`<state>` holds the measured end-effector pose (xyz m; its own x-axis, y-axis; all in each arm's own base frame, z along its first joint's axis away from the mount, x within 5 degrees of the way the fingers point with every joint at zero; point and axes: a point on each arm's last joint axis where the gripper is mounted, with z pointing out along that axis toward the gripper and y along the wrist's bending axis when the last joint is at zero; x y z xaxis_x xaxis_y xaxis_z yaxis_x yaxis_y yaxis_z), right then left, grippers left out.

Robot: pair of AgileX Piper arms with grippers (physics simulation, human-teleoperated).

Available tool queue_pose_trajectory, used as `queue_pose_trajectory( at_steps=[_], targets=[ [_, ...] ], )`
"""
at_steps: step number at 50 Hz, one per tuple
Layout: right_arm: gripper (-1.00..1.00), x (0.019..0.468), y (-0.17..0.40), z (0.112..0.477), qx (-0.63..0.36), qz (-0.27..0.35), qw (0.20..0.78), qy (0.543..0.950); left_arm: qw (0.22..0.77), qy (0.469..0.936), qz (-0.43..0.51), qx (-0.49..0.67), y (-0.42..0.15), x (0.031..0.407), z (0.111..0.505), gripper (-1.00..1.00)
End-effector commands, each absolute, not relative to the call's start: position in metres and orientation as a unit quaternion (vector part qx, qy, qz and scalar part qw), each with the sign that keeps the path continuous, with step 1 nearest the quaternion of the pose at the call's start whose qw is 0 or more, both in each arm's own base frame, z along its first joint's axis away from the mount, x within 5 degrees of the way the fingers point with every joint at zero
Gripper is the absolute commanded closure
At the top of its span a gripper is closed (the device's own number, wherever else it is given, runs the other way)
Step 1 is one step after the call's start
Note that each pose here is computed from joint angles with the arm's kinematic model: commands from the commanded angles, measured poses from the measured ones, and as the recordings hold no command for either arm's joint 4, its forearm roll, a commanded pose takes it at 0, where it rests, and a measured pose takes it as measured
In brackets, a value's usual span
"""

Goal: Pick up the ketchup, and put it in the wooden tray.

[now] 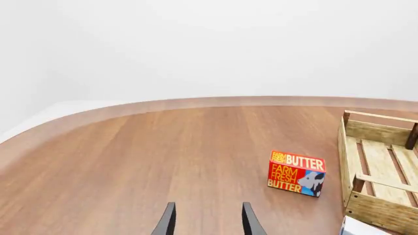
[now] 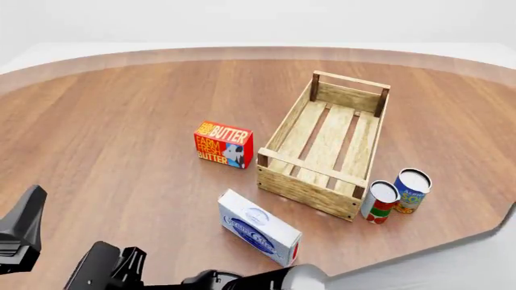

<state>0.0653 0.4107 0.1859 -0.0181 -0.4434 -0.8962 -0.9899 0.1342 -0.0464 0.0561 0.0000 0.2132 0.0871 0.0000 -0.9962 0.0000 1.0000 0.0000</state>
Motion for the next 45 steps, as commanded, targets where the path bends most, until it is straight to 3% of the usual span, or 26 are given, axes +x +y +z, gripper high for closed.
queue_pose_trajectory(
  at_steps=[1,45],
  targets=[
    [-1.0,0.061,0.423,0.178,-0.579,0.327,0.402,0.63,0.737,0.676,0.0,0.0,0.0,0.056,0.213,-1.0],
    [-1.0,0.067,0.452,0.12,-0.592,0.3,0.368,0.651,0.737,0.676,0.0,0.0,0.0,0.056,0.213,-1.0]
  ],
)
